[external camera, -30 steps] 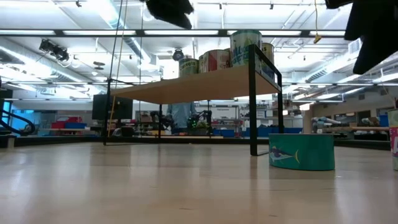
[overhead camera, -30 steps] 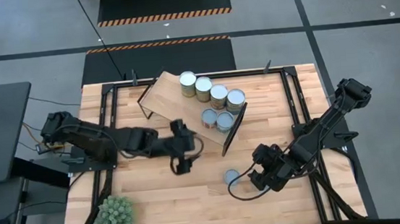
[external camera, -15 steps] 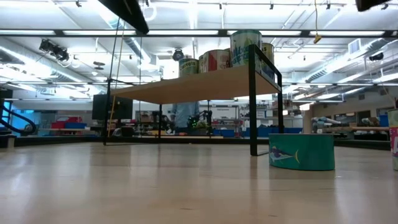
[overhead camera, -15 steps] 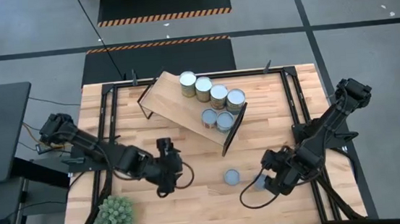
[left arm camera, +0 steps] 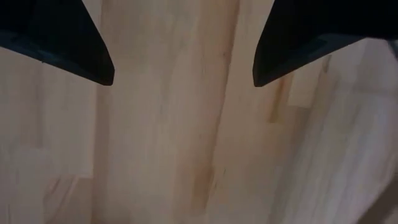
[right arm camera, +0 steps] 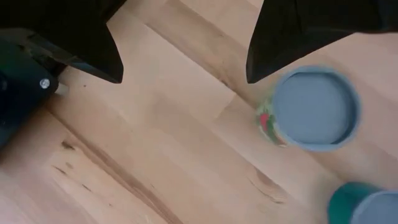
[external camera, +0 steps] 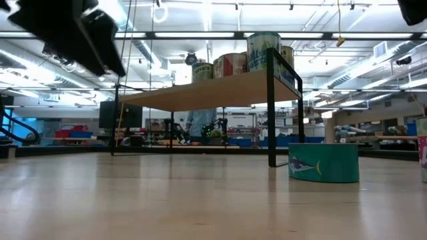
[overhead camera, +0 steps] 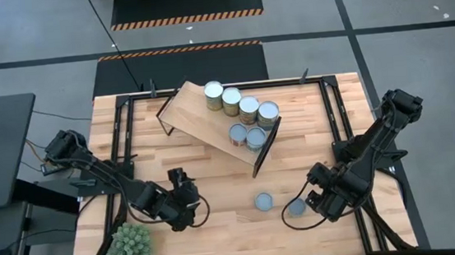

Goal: Pick and place cans onto a shelf
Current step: Put the small canned peas on the shelf

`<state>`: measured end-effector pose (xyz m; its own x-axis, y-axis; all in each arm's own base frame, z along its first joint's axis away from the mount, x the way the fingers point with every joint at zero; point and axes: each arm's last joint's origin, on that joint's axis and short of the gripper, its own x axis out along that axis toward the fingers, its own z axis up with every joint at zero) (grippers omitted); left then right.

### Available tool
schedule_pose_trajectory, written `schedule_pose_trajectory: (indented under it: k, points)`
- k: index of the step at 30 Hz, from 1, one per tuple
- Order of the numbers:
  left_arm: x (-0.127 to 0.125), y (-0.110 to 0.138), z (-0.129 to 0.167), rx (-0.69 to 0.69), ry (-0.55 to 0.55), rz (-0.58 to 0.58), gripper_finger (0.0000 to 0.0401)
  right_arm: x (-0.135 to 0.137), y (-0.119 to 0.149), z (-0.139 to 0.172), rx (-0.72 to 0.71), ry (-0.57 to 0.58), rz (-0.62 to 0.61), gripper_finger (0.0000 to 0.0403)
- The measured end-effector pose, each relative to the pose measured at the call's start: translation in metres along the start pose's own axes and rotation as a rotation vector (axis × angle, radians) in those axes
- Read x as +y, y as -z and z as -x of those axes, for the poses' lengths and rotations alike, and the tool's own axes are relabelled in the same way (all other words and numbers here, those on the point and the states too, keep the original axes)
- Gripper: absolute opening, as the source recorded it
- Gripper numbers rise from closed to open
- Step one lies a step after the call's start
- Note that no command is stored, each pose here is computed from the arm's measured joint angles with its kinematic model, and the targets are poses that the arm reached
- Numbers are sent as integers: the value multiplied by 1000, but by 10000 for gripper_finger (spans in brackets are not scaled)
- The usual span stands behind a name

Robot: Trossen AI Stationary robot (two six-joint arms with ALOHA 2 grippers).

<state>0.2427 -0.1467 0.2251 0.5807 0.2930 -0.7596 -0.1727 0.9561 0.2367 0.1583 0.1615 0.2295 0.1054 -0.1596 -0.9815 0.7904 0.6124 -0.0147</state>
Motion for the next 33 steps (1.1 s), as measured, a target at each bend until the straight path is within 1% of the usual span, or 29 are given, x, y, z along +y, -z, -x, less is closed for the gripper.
schedule_pose_trajectory:
  k: [2, 5, 8, 9, 12, 15, 17, 18, 21, 24, 26, 30, 33]
  points:
    - [-2, 5, -2, -6, 6, 35, 388, -1, 2, -6, 0, -2, -15, 347]
    - [-4, 12, -5, 3, 7, 58, 388, -1, 5, -18, 10, -23, -28, 347]
    - [-6, 14, -7, 0, 24, 108, 388, -2, 8, -30, 36, -43, -42, 347]
    - [-6, 15, -7, 5, 29, 108, 388, -3, 8, -35, 46, -39, -55, 347]
    - [-9, 15, -6, 19, 81, 117, 388, -9, 11, -47, 78, -21, -129, 347]
    - [-13, 12, -5, 21, 145, 138, 388, -15, 13, -56, 125, 30, -239, 347]
    - [-15, 11, -5, 16, 174, 147, 388, -15, 13, -57, 125, 29, -315, 347]
    - [-16, 11, -4, 12, 187, 150, 388, -13, 12, -57, 122, 9, -336, 347]
    - [-18, 9, -3, -3, 208, 163, 388, 0, 9, -60, 121, -89, -353, 347]
    - [-18, 8, -3, -12, 211, 158, 388, 17, 5, -72, 135, -160, -329, 347]
    - [-17, 7, -5, -13, 208, 143, 388, 30, 2, -81, 143, -216, -335, 347]
    - [-16, 6, -5, -4, 217, 144, 388, 57, -12, -88, 126, -267, -355, 347]
    - [-16, 6, -5, -4, 221, 145, 388, 79, -26, -87, 96, -293, -316, 347]
